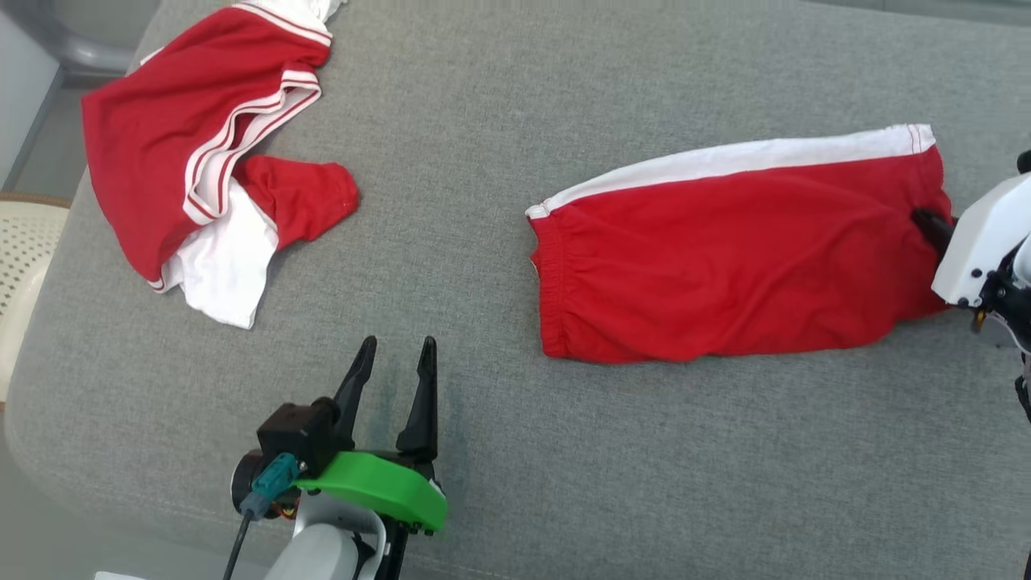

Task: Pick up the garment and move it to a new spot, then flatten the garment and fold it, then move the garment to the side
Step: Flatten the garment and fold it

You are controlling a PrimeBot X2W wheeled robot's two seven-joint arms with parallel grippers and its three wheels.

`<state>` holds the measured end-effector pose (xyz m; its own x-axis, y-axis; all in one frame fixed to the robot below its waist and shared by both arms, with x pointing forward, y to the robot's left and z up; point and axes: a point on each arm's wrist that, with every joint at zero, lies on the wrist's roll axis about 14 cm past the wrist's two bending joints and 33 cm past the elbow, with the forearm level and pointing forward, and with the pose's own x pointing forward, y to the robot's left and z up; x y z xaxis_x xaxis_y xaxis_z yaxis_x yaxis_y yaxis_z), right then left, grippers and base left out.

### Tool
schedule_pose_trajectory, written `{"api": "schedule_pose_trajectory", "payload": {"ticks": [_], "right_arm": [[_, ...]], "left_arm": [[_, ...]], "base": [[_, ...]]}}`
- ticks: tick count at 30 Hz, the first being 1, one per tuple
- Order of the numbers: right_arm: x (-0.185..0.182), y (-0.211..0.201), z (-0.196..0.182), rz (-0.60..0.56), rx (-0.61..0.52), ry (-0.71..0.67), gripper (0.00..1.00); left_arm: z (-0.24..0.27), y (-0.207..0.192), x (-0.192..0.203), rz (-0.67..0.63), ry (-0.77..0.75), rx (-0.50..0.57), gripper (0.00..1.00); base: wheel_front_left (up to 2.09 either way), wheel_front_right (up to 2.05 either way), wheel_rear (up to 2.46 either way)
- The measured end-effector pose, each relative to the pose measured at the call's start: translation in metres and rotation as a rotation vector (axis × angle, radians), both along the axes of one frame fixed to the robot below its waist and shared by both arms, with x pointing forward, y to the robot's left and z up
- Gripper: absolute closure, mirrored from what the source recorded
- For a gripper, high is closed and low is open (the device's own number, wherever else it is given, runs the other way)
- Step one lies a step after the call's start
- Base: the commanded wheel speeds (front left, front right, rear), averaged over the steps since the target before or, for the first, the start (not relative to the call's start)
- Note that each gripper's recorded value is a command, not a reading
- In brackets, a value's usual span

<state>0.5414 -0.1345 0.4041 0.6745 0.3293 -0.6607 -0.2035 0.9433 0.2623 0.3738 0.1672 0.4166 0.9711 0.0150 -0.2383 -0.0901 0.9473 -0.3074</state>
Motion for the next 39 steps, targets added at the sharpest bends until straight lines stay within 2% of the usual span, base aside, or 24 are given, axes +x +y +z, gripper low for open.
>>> {"api": "schedule_pose_trajectory", "payload": {"ticks": [12, 17, 20, 24, 27, 33, 37, 39], "right_arm": [[-0.062, -0.111, 0.029, -0.289, 0.031, -0.058, 1.0], [-0.068, -0.166, 0.052, -0.447, 0.023, -0.137, 1.0], [-0.061, -0.178, 0.068, -0.467, 0.004, -0.187, 1.0], [-0.041, -0.147, 0.093, -0.387, 0.042, -0.256, 1.0], [-0.035, -0.096, 0.105, -0.234, 0.056, -0.269, 1.0], [-0.069, -0.004, 0.085, 0.022, 0.102, -0.153, 1.0], [-0.087, 0.023, 0.072, 0.068, 0.127, -0.123, 1.0], [-0.089, 0.031, 0.07, 0.052, 0.152, -0.136, 1.0]], "left_arm": [[-0.002, -0.028, -0.033, -0.096, 0.009, -0.017, 0.0], [-0.002, -0.039, -0.038, -0.135, 0.015, -0.03, 0.0], [-0.002, -0.039, -0.039, -0.135, 0.018, -0.039, 0.0], [-0.008, -0.035, -0.041, -0.116, 0.038, -0.044, 0.0], [-0.01, -0.033, -0.044, -0.105, 0.049, -0.049, 0.0], [-0.007, -0.034, -0.047, -0.101, 0.039, -0.058, 0.0], [-0.007, -0.032, -0.051, -0.091, 0.038, -0.058, 0.0], [-0.009, -0.033, -0.055, -0.092, 0.045, -0.058, 0.0]], "base": [[0.0, 0.0, 0.0], [0.0, 0.0, 0.0], [0.0, 0.0, 0.0], [0.0, 0.0, 0.0], [0.0, 0.0, 0.0], [0.0, 0.0, 0.0], [0.0, 0.0, 0.0], [0.0, 0.0, 0.0]]}}
